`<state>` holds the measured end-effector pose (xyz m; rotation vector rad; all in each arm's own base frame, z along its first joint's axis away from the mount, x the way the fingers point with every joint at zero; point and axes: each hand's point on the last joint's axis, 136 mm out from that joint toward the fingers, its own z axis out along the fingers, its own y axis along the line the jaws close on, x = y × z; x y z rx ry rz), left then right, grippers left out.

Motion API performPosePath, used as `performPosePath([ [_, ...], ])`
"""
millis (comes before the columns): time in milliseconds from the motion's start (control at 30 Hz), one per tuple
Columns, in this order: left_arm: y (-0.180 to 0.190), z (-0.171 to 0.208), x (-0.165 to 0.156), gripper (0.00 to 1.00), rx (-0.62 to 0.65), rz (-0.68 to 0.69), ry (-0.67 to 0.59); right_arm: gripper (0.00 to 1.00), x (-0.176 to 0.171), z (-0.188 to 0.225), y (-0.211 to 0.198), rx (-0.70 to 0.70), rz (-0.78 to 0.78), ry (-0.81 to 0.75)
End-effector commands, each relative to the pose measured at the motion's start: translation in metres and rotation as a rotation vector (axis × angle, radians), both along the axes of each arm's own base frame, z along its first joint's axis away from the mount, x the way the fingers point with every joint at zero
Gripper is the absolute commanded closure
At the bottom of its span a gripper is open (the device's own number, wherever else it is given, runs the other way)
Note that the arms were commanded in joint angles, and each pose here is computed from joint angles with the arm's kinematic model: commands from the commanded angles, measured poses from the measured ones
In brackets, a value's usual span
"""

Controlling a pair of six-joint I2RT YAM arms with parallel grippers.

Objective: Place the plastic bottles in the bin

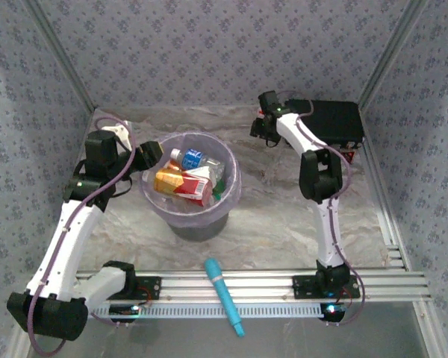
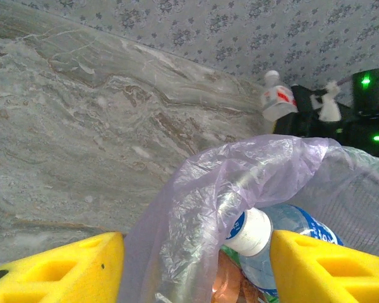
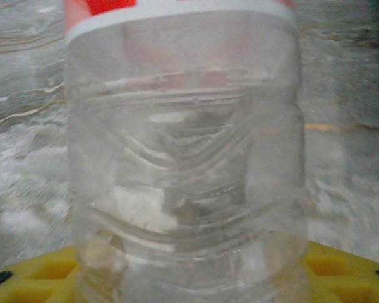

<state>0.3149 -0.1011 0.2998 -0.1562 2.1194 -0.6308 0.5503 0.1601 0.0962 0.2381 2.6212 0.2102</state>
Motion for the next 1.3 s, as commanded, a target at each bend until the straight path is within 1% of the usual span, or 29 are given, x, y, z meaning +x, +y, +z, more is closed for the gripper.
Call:
performPosePath([
  [0,0.0,0.006,-0.002,0.37,0.021,-0.011,-0.014,0.47,-0.025,0.063,-0.014,-0.079,0.115,-0.057],
  [100,0.0,0.003,-0.001,0.37,0.027,-0.013,-0.004,0.46,-0.055,0.094,-0.012,-0.076,0.246,-0.062],
  [200,0.0,0.001,0.0,0.37,0.033,-0.016,0.009,0.45,-0.087,0.142,-0.007,-0.069,0.41,-0.113],
  [267,-0.001,0.001,0.0,0.37,0.032,-0.02,0.011,0.45,-0.114,0.181,0.004,-0.06,0.536,-0.178],
  [367,-0.002,0.0,0.001,0.37,0.028,-0.022,0.014,0.45,-0.153,0.233,0.023,-0.036,0.675,-0.28],
  [467,-0.004,0.001,0.002,0.37,0.019,-0.028,0.009,0.45,-0.193,0.268,0.052,0.006,0.825,-0.344],
  [533,-0.004,0.003,0.002,0.37,0.017,-0.027,0.007,0.45,-0.219,0.278,0.07,0.012,0.916,-0.354],
  [633,-0.004,0.005,0.001,0.37,0.017,-0.027,0.0,0.45,-0.243,0.28,0.094,0.017,1.019,-0.344],
  [767,-0.003,0.006,-0.001,0.38,0.019,-0.023,-0.003,0.46,-0.258,0.268,0.117,0.014,1.093,-0.278],
  [967,0.001,0.008,-0.005,0.38,0.03,-0.008,-0.013,0.45,-0.283,0.25,0.133,0.01,1.169,-0.216],
  [1067,0.002,0.01,-0.005,0.38,0.028,-0.002,-0.019,0.44,-0.289,0.243,0.132,0.018,1.168,-0.189],
  [1133,0.002,0.011,-0.005,0.38,0.026,-0.001,-0.023,0.41,-0.292,0.24,0.131,0.022,1.165,-0.174],
  [1200,0.002,0.012,-0.004,0.38,0.027,0.001,-0.025,0.35,-0.294,0.24,0.13,0.02,1.161,-0.17],
  [1267,0.003,0.012,-0.004,0.38,0.026,0.003,-0.026,0.28,-0.289,0.248,0.127,0.017,1.13,-0.196],
])
